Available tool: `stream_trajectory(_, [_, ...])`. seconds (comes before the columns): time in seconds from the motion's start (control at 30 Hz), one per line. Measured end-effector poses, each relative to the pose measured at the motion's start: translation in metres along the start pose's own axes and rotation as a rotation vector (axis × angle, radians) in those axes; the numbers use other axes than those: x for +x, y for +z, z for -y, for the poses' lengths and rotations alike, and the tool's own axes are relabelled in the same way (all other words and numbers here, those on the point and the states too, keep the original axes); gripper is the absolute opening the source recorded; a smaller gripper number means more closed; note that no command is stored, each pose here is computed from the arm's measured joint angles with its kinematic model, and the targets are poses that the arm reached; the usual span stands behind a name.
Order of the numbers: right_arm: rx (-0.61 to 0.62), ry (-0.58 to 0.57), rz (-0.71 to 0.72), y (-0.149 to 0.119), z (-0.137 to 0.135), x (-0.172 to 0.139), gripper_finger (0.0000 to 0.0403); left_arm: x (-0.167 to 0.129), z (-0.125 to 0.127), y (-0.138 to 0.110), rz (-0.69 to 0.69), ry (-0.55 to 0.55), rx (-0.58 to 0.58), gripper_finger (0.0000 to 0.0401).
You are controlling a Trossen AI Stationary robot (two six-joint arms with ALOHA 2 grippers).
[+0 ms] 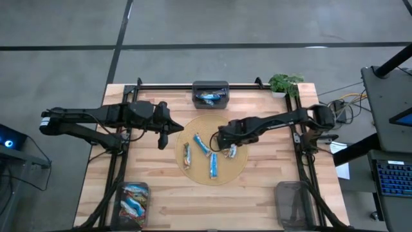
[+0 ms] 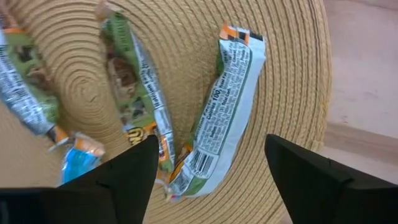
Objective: Pick and place Granola Bars by type
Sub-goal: Put the yellow granola bar into the right black bin
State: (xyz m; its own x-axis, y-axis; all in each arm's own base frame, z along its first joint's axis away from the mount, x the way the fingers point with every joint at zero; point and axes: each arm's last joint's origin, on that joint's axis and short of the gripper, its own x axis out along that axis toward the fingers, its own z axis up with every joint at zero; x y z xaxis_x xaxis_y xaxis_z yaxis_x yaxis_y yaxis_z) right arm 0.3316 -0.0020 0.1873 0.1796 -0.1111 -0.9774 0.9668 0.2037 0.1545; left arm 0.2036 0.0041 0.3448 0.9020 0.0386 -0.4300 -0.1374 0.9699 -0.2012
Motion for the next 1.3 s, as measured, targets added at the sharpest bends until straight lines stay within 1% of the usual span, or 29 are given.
stream_trajectory(0.2, [0.035,-0.045,0.012,-0.001,-0.001,0.014,0.0264,0.000,0.000,0.000,-0.001,0.000,0.000,0.0000])
stream_trajectory(0.4, [0.039,-0.079,0.008,-0.001,-0.002,0.028,0.0249,0.000,0.000,0.000,-0.004,-0.001,0.000,0.0000])
stream_trajectory(0.77, [0.052,-0.102,0.004,-0.003,-0.004,0.042,0.0214,0.000,0.000,0.000,-0.005,-0.001,0.000,0.0000])
stream_trajectory(1.03, [0.052,-0.123,-0.001,-0.003,-0.004,0.049,0.0166,0.000,0.000,0.000,-0.005,0.000,0.000,0.0000])
stream_trajectory(1.3, [0.048,-0.121,-0.001,-0.003,-0.004,0.047,0.0104,0.000,0.000,0.000,-0.005,0.002,-0.002,0.0000])
